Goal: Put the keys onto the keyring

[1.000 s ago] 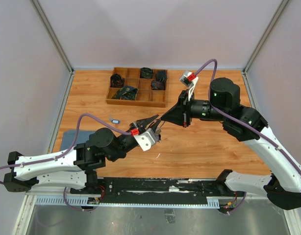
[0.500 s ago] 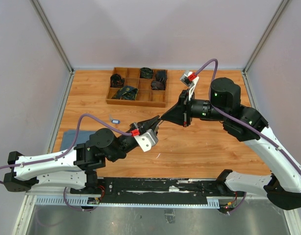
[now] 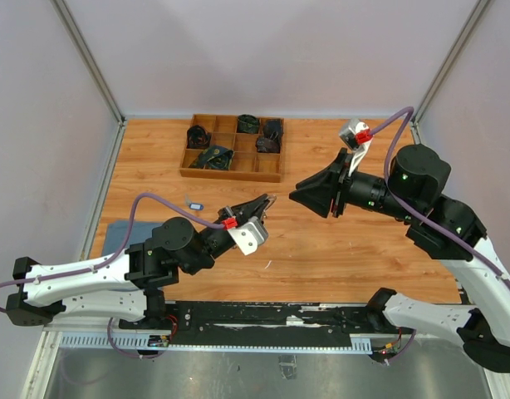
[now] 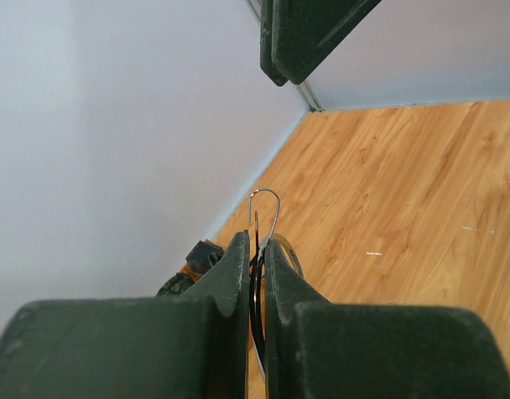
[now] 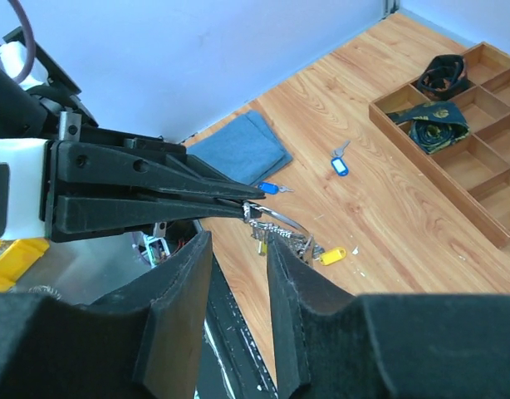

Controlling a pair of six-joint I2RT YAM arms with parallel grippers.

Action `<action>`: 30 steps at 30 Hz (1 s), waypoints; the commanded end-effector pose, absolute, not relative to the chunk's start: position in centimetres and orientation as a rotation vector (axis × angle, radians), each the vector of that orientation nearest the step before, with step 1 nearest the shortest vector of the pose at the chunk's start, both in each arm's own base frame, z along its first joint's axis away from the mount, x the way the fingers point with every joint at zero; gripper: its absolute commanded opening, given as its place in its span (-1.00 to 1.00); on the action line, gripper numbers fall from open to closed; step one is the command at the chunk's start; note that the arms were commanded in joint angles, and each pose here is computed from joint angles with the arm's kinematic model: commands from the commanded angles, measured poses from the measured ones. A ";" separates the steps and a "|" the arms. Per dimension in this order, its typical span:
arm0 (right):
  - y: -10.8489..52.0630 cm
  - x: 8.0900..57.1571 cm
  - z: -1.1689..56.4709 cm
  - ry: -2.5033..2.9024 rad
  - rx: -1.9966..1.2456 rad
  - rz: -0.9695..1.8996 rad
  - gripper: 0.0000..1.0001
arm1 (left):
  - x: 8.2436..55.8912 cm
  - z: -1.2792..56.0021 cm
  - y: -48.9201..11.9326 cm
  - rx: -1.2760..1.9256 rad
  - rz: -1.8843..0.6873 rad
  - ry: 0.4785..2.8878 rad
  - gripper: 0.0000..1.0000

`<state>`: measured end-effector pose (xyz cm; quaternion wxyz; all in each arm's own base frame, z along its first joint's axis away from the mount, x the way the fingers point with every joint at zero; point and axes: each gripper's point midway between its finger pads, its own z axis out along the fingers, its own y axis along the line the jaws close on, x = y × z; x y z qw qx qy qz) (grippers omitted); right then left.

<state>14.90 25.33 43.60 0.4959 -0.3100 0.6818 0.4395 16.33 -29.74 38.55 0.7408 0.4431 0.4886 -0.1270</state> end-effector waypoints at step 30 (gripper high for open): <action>28.8 21.2 17.7 2.220 -0.616 0.896 0.06 | 21.5 38.4 -21.0 0.743 -0.177 1.272 -0.99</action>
